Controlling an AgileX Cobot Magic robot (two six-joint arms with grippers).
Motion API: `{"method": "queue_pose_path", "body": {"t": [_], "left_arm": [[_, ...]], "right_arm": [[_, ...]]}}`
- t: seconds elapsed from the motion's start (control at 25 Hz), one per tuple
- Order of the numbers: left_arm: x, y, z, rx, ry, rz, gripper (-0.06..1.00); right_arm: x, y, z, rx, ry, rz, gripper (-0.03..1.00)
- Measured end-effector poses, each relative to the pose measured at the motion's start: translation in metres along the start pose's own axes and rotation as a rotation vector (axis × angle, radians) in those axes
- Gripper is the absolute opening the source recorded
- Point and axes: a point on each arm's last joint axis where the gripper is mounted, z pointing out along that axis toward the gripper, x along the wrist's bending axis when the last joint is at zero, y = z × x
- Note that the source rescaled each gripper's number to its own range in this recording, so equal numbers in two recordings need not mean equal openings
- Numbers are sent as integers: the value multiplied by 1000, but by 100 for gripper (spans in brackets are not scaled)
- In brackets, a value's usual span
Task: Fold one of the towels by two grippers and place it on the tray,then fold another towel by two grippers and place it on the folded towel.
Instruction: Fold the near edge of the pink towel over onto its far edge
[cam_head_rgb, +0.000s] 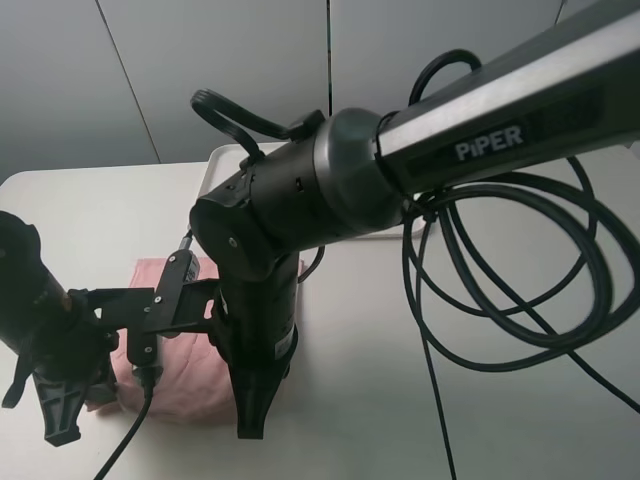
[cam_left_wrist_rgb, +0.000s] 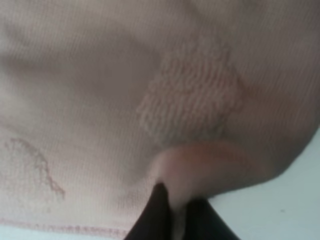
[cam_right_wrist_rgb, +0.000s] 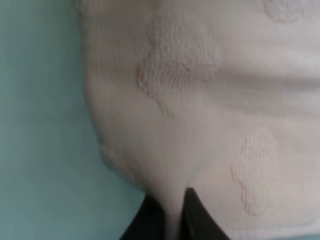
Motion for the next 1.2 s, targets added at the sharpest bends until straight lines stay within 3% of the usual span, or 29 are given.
{"method": "queue_pose_path", "body": {"t": [0.36, 0.92, 1.2], "left_arm": [[-1, 2, -43, -169, 144, -134, 0], [9, 6, -62, -315, 292, -310, 0], [14, 10, -65, -374, 344, -326, 0]], "right_arm": [[-9, -6, -35, 2, -144, 95, 1], [-35, -19, -41, -7, -202, 335, 1], [-50, -23, -42, -60, -235, 421, 1]]}}
